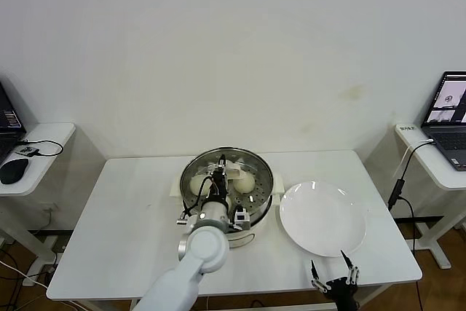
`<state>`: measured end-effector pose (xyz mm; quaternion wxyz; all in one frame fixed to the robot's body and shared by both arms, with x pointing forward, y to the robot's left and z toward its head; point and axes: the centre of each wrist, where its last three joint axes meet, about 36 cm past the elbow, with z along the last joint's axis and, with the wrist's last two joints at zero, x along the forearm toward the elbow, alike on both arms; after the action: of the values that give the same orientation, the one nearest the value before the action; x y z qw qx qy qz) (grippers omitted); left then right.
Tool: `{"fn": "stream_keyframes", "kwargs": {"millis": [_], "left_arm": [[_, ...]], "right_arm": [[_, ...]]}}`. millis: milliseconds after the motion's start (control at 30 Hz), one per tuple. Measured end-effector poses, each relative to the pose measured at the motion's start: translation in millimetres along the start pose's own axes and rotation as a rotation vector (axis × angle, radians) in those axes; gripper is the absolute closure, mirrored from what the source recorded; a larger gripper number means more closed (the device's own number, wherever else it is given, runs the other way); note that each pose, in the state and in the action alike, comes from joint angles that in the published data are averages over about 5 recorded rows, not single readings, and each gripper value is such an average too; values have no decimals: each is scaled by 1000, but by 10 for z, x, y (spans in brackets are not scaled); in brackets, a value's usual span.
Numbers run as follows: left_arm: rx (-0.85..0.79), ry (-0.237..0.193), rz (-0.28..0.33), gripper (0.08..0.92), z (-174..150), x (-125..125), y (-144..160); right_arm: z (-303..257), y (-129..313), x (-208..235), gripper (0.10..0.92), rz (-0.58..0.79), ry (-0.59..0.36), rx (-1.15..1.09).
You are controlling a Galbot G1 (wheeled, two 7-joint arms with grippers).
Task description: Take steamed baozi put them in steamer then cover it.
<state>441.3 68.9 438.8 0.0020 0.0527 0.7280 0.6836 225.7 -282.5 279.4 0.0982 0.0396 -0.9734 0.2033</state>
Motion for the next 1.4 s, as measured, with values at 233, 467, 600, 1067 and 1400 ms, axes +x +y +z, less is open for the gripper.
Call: {"fn": "stream_keyframes", "kwargs": {"millis": [233,467,600,1067,1400], "left_arm": [[41,-18,-27,545,86,171,35],[129,-45,-53,320,302,519,106],[227,-59,-57,218,512,808,163],[979,-14,-61,177,1533,1596,-132],[1364,128,-77,177,1737,2187,-587]], "right_arm": [[0,2,2,199,-3,0,2],[3,-21,31,200,-8,-2,4],[-16,-39,31,199,-11,-14,-5],[-199,-78,59,200,-63,-70,-126],[-320,-206,143,200,-131,-77,-214]]}}
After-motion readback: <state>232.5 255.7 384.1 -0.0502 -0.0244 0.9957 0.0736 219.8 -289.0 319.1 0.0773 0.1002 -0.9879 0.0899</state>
